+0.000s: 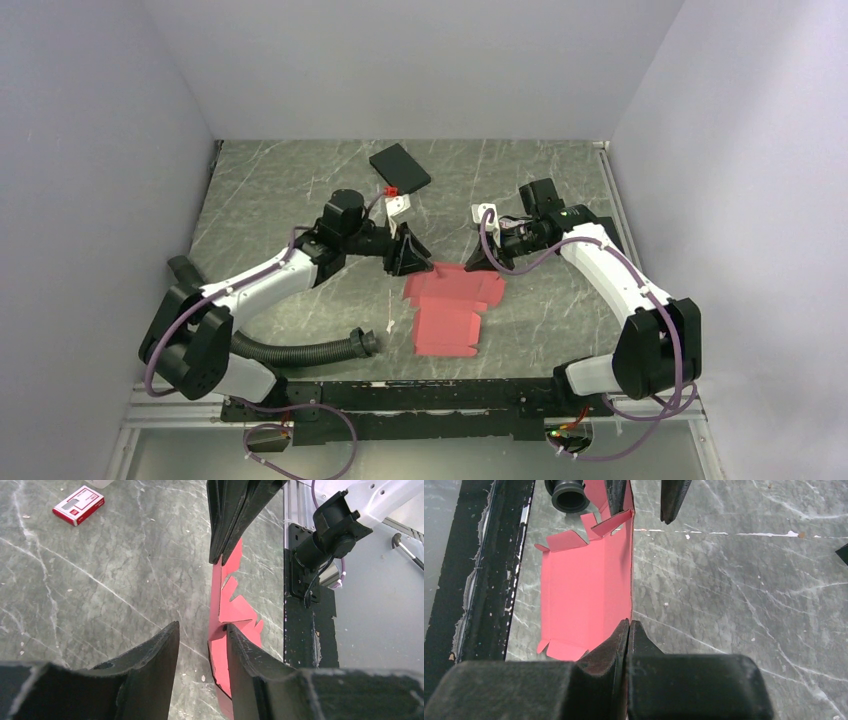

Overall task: Fold the paper box
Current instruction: Fold the paper box at the center of the board.

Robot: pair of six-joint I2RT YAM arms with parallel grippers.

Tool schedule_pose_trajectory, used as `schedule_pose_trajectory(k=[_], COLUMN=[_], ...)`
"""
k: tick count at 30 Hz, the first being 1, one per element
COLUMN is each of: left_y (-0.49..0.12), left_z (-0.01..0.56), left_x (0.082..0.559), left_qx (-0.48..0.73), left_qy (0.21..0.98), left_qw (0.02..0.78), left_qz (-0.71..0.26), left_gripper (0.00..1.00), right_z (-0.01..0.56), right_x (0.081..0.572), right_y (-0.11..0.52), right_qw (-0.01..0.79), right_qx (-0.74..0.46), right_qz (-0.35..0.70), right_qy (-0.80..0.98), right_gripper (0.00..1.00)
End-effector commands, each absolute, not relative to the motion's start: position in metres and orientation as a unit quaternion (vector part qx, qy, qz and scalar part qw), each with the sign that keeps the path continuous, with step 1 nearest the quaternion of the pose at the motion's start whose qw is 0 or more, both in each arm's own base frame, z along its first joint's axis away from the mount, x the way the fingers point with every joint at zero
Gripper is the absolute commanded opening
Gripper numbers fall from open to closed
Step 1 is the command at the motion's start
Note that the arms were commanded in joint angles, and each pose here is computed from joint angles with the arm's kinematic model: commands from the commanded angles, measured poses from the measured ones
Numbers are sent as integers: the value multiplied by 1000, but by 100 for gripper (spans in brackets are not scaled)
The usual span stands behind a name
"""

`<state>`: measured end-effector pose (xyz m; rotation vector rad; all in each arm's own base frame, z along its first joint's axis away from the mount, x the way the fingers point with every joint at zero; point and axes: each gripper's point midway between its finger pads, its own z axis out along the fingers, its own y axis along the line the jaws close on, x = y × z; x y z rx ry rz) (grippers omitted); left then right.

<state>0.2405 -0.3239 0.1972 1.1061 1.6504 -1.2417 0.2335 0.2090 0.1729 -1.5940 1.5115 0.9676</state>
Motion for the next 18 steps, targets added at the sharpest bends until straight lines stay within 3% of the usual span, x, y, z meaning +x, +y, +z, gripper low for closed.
schedule_pose_trajectory(k=[1, 3, 7, 12, 15, 18], left_y=[-333, -333, -337, -346, -348, -348], left_z=[214, 213, 212, 212, 212, 211], left_x=[237, 238, 238, 239, 241, 244], left_qx=[464, 464, 466, 466, 469, 463], left_qy=[613, 614, 614, 611, 610, 617], left_qw=[402, 402, 392, 390, 386, 388], left_qz=[-496, -497, -502, -507, -510, -505], left_gripper=[44, 42, 29, 27, 1, 0], right_z=[183, 183, 184, 184, 184, 184], right_x=[231, 231, 230, 230, 230, 230], right_y=[215, 215, 216, 216, 216, 216], right_qw=[374, 374, 375, 374, 374, 374], right_qx=[-622, -621, -621, -621, -620, -620], right_qz=[393, 394, 396, 397, 397, 396], right_qy=[565, 565, 563, 564, 564, 565], right_gripper=[0, 0, 0, 0, 0, 0])
